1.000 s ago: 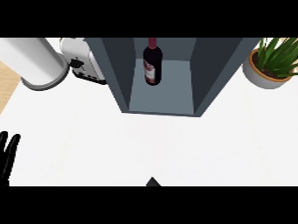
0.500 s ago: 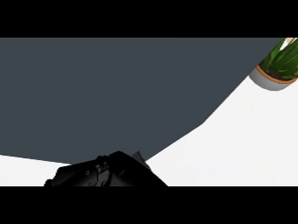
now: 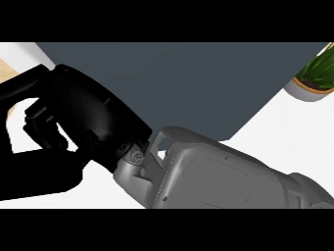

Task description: Pick up the wine, place it into the cabinet and close the cabinet

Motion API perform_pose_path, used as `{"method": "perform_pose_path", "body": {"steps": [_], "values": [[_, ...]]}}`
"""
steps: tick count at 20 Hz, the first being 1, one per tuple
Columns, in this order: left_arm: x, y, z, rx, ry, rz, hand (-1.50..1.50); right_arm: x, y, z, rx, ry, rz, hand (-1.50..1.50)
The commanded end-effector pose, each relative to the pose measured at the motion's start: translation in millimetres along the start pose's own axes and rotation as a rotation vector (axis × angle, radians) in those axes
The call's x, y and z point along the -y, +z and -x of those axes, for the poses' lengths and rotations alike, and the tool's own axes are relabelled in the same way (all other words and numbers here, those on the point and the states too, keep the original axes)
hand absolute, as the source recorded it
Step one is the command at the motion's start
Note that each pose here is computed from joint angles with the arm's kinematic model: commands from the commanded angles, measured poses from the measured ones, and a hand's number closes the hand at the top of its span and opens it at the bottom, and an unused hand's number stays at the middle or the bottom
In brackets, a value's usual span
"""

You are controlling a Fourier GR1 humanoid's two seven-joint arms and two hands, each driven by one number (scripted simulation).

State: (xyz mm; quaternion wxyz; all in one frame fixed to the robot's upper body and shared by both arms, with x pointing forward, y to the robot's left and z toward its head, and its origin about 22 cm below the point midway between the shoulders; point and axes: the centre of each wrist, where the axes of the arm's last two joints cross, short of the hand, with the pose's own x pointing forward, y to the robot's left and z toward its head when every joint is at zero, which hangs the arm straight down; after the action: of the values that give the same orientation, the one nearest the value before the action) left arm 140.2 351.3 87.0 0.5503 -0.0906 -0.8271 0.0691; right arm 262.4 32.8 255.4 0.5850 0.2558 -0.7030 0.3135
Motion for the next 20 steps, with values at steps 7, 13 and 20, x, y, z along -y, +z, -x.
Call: {"method": "perform_pose_path", "body": {"steps": [7,13,20], "values": [[-15,-22,-18,0.043,-0.016,0.002,-1.50,37,-50,12,-0.238,-0.181,-0.363,1.50],[-18,-16,-23,0.026,-0.005,-0.012,-1.50,78,-72,41,-0.134,-0.158,-0.114,1.50],[-25,-9,-23,0.019,-0.018,-0.016,-1.50,137,-62,56,-0.109,-0.136,0.099,1.50]]}}
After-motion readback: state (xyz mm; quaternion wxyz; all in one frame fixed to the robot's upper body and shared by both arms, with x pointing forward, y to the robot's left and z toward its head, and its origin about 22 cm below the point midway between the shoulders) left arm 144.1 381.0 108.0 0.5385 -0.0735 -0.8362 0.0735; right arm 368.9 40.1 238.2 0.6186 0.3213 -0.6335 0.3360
